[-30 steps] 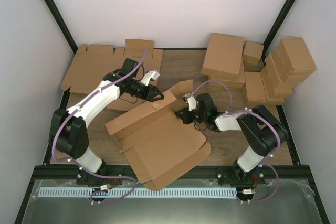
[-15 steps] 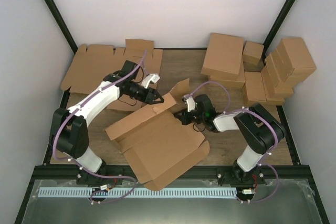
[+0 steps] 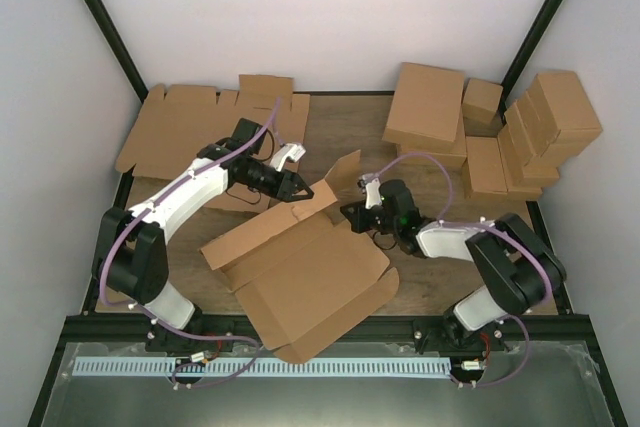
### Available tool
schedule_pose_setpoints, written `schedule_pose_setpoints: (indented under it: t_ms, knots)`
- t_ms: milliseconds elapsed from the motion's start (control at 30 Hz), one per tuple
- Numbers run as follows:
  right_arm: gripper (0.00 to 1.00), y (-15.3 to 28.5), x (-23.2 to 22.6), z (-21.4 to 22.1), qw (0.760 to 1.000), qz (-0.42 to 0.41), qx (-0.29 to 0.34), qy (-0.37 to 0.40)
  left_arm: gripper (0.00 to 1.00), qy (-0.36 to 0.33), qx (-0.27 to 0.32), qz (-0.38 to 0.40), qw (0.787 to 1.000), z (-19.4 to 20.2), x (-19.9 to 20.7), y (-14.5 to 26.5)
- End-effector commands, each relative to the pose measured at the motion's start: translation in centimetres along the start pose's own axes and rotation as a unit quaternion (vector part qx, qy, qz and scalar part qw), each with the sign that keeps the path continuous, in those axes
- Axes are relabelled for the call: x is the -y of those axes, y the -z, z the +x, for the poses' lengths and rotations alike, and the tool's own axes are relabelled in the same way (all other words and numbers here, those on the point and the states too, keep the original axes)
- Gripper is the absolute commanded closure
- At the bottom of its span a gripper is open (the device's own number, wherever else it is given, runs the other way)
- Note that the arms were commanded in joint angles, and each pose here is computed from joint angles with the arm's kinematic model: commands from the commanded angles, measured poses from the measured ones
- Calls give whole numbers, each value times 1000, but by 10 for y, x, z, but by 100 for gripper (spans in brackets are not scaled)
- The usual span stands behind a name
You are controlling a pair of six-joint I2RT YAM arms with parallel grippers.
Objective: Fold the paper box
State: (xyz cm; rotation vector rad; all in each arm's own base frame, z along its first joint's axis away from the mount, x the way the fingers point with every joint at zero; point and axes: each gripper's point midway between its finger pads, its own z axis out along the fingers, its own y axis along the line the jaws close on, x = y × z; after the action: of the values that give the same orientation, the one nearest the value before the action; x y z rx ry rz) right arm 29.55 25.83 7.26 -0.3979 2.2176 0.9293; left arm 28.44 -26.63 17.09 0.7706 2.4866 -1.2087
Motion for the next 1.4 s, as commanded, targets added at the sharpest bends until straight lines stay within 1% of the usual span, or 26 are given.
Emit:
schedule_pose_setpoints:
  t_ms: [0, 100, 233, 367, 400, 433, 467, 500, 600, 633, 667, 700, 767, 800, 833, 867, 967, 1067, 1100, 1133, 1200, 1267, 1300, 1367]
  knots:
    - [98, 18, 10, -17, 999, 41, 36, -5, 62, 20, -33, -12, 999, 19, -8, -6]
    - [95, 26, 12, -25, 998, 54, 41, -4, 62, 19, -32, -11, 999, 18, -7, -7]
    - [95, 37, 11, -40, 996, 71, 49, -4, 62, 19, -30, -10, 999, 16, -6, -6]
    - [94, 52, 13, -56, 993, 93, 71, 1, 62, 17, -28, -11, 999, 15, -6, -5]
    - [92, 56, 14, -60, 992, 100, 79, 6, 62, 17, -28, -12, 999, 15, -6, -5]
    - [87, 60, 15, -64, 990, 108, 86, 12, 62, 17, -28, -13, 999, 15, -6, -5]
    - [78, 62, 17, -68, 989, 116, 91, 19, 62, 17, -27, -16, 999, 14, -7, -5]
    - [74, 62, 20, -69, 988, 125, 91, 26, 62, 19, -26, -18, 999, 13, -8, -4]
    - [69, 62, 26, -75, 985, 136, 91, 53, 62, 20, -21, -21, 999, 9, -8, -4]
    - [68, 61, 24, -76, 986, 119, 92, 66, 62, 20, -18, -18, 999, 7, -7, -4]
    - [66, 61, 16, -76, 990, 81, 91, 76, 62, 21, -15, -13, 1000, 5, -5, -4]
    - [61, 64, 14, -78, 991, 55, 96, 78, 62, 21, -13, -10, 1000, 4, -4, -4]
    - [31, 73, 16, -87, 991, 25, 117, 67, 62, 19, -11, -10, 1000, 1, -3, -3]
    - [21, 79, 20, -92, 989, 19, 131, 62, 62, 19, -12, -11, 1000, 0, -4, -3]
    - [15, 83, 23, -97, 988, 18, 143, 60, 63, 18, -12, -11, 1000, 0, -3, -3]
    - [13, 85, 25, -101, 987, 18, 149, 64, 63, 18, -13, -11, 1000, 1, -4, -4]
    - [11, 80, 21, -112, 983, 0, 149, 104, 63, 18, -14, -13, 1000, 1, -5, -4]
    - [9, 68, -1, -119, 972, -72, 139, 174, 63, 17, -14, -14, 1000, 2, -6, -5]
    - [7, 66, -7, -123, 967, -90, 137, 197, 63, 17, -14, -14, 1000, 1, -6, -5]
    - [3, 64, -13, -128, 961, -105, 137, 219, 63, 17, -14, -14, 1000, 1, -6, -5]
    - [0, 60, -13, -140, 953, -101, 136, 251, 64, 16, -14, -13, 1000, 1, -6, -5]
    - [0, 58, -13, -151, 945, -92, 131, 285, 64, 17, -14, -12, 1000, 1, -5, -5]
    - [0, 57, -16, -155, 937, -95, 127, 312, 64, 17, -14, -12, 1000, 1, -5, -5]
    - [0, 53, -9, -157, 933, -79, 113, 333, 64, 15, -16, -14, 1000, 2, -6, -5]
